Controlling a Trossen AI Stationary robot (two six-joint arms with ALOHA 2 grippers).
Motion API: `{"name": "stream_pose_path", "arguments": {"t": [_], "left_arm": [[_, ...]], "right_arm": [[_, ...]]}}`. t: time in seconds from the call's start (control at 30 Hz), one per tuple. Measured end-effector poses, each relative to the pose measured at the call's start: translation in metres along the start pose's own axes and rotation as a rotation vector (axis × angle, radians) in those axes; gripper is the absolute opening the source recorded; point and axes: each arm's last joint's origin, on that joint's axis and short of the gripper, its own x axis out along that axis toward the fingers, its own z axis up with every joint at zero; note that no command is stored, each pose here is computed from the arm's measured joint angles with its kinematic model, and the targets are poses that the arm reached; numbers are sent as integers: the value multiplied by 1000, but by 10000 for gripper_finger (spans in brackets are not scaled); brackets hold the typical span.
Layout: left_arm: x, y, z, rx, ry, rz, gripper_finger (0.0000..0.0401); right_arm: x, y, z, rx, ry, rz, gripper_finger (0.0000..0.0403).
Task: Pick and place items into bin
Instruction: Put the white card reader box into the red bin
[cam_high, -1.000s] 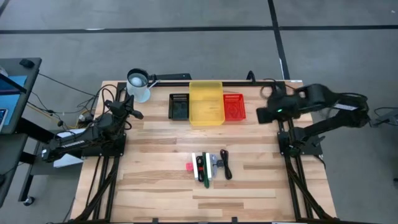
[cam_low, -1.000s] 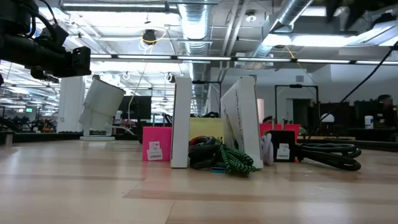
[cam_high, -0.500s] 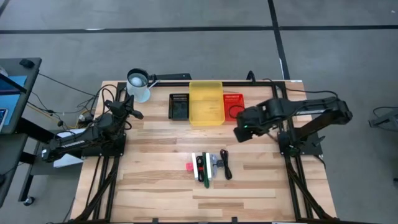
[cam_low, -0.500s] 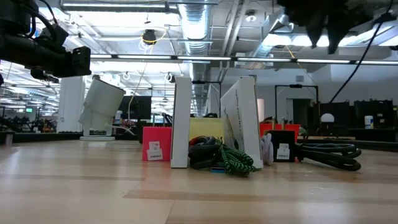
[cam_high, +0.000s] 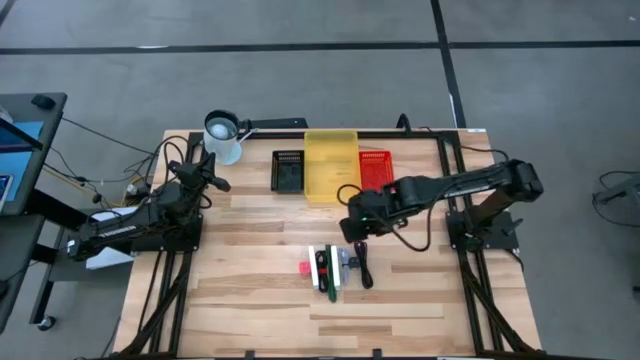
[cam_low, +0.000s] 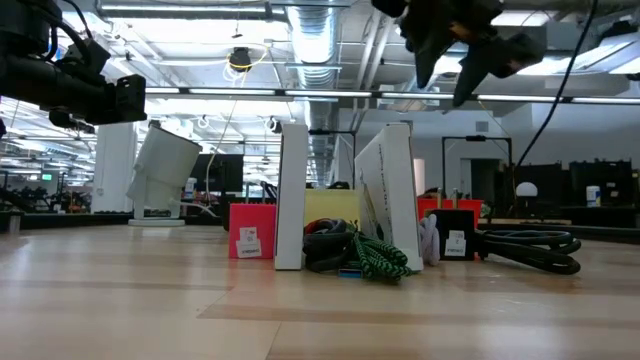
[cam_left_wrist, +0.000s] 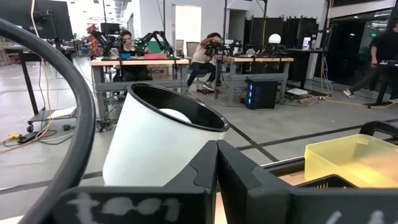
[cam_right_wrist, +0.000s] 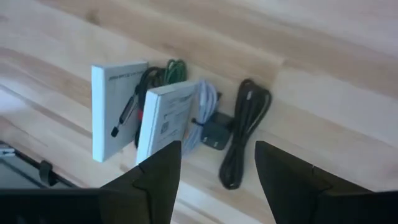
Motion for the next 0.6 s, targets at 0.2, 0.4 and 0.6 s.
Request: {"name": "stream_pose_path", "arguments": {"t": [0.2, 0.4, 0.6], "left_arm": [[0, 0, 0, 0, 0, 0, 0], [0, 0, 0, 0, 0, 2, 0], [0, 0, 0, 1, 0, 2, 0]], "right_arm": [[10, 17, 3, -34, 6, 1, 201], [16, 37, 3, -82, 8, 12, 201], [26, 54, 2, -121, 16, 14, 201]]}}
